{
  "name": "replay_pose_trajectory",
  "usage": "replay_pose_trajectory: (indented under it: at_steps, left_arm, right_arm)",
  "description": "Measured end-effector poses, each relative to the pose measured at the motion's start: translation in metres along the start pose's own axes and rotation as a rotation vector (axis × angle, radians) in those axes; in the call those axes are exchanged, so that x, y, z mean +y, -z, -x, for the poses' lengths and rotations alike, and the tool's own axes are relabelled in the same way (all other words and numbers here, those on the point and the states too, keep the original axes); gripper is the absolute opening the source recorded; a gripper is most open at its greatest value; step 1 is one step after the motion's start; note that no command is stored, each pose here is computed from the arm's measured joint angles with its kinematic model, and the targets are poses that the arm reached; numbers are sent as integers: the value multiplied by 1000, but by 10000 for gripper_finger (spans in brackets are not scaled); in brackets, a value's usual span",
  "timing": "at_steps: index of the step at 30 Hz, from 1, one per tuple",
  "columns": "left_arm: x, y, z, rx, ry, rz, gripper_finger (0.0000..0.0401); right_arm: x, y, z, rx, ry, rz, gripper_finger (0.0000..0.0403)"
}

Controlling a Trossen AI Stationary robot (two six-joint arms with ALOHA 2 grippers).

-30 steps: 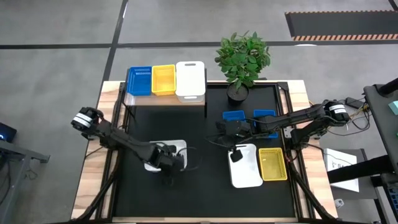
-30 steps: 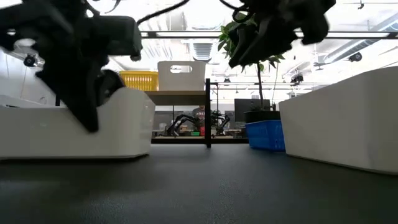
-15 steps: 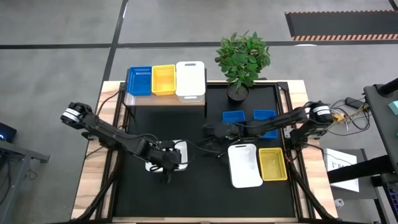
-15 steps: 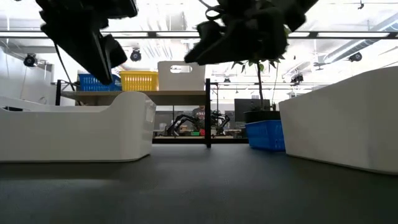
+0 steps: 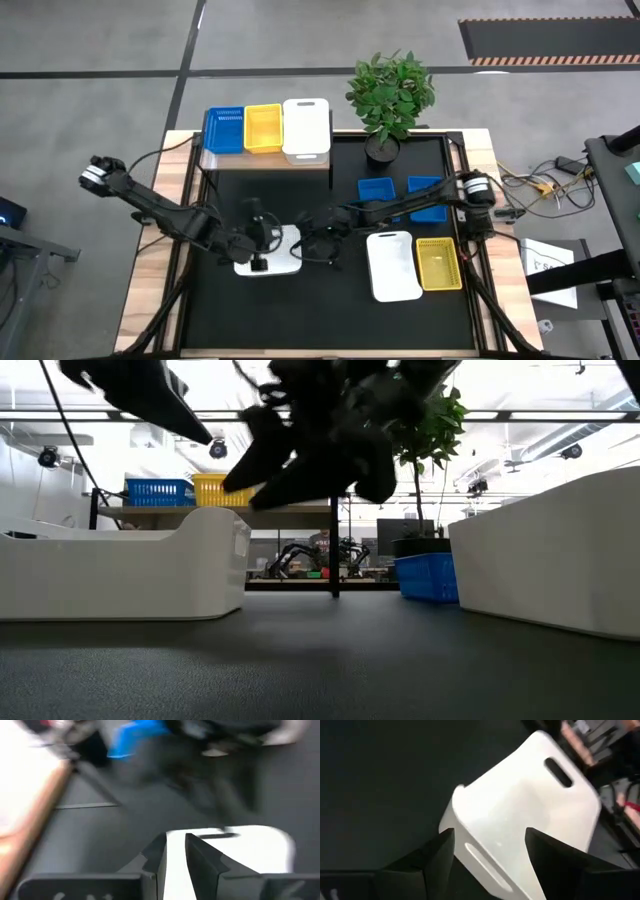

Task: Stack baskets on shelf by color
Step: Stack the left white bin into the white bin on the shelf

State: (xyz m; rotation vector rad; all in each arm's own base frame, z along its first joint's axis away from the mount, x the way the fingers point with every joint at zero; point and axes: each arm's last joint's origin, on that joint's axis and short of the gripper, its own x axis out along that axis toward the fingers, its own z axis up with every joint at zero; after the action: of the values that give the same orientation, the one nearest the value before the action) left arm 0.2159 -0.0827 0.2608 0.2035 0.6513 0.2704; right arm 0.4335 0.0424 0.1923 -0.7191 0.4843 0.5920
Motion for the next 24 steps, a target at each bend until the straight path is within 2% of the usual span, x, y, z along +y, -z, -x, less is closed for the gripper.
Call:
replay_pose_trajectory:
  at_steps: [2, 5, 10, 13, 18, 23, 24]
  left_arm:
    - [7, 5, 3, -25, -92, 5, 54]
    - [13, 11, 6, -66, -174, 14, 54]
    - [19, 18, 9, -114, -217, 41, 54]
    - [20, 24, 9, -111, -235, 36, 54]
    - [22, 23, 9, -119, -285, -13, 54]
    - [25, 22, 11, -129, -406, -47, 54]
    - [26, 22, 11, -131, -436, -51, 54]
  right_arm:
    - [0, 4, -10, 21, -36, 4, 235]
    - [-2, 9, -24, 47, -81, 14, 235]
    - [-4, 17, -46, 82, -125, 37, 230]
    - [-4, 20, -53, 111, -165, 47, 210]
    - [-3, 23, -59, 159, -223, 36, 135]
    - [-1, 21, -57, 195, -269, 18, 27]
    - [-1, 20, -57, 197, -273, 18, 20]
